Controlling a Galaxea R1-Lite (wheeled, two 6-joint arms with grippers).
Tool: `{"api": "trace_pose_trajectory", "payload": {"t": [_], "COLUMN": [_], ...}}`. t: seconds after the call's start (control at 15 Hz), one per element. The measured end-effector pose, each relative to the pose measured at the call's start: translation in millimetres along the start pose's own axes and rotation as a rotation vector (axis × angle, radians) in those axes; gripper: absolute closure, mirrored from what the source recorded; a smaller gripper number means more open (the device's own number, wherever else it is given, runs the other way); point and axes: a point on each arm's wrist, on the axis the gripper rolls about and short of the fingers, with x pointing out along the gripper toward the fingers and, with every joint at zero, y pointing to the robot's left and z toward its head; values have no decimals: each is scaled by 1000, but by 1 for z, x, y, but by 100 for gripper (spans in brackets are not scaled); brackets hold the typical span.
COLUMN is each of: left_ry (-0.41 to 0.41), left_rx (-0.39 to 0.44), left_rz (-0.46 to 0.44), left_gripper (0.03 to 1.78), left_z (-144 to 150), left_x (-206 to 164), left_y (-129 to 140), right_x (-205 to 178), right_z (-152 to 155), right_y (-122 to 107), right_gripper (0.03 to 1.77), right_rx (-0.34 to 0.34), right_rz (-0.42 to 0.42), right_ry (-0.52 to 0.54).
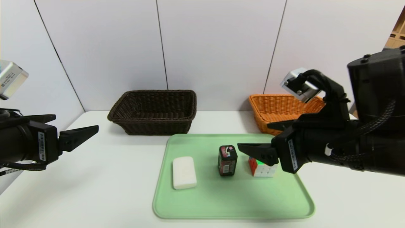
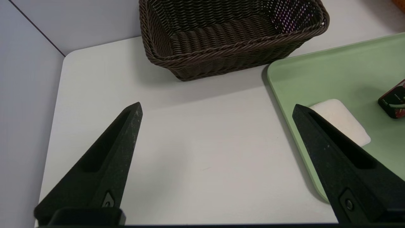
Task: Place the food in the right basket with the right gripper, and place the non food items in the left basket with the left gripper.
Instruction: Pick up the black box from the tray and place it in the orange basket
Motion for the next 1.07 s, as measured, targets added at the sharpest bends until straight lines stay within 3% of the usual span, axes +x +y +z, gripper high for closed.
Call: {"api": "trace_pose_trajectory", "payload": {"t": [0.4,0.73,1.07], "left_ry": [9,8,15], "left_rx": [2,2,3], "left_rz": [3,2,-2], "left_gripper": [12,12,12], "left_z": [2,1,0], "left_x": [5,5,5], "left_y": [-1,-1,-1], "right_x": [39,46,61], "right_z": [-9,-21,-37], "right_y": [16,21,25], "right_gripper": [10,10,10], "right_rx": [126,128,134], "right_rz": [-57,-70,-92], "right_ry": [86,118,61]}}
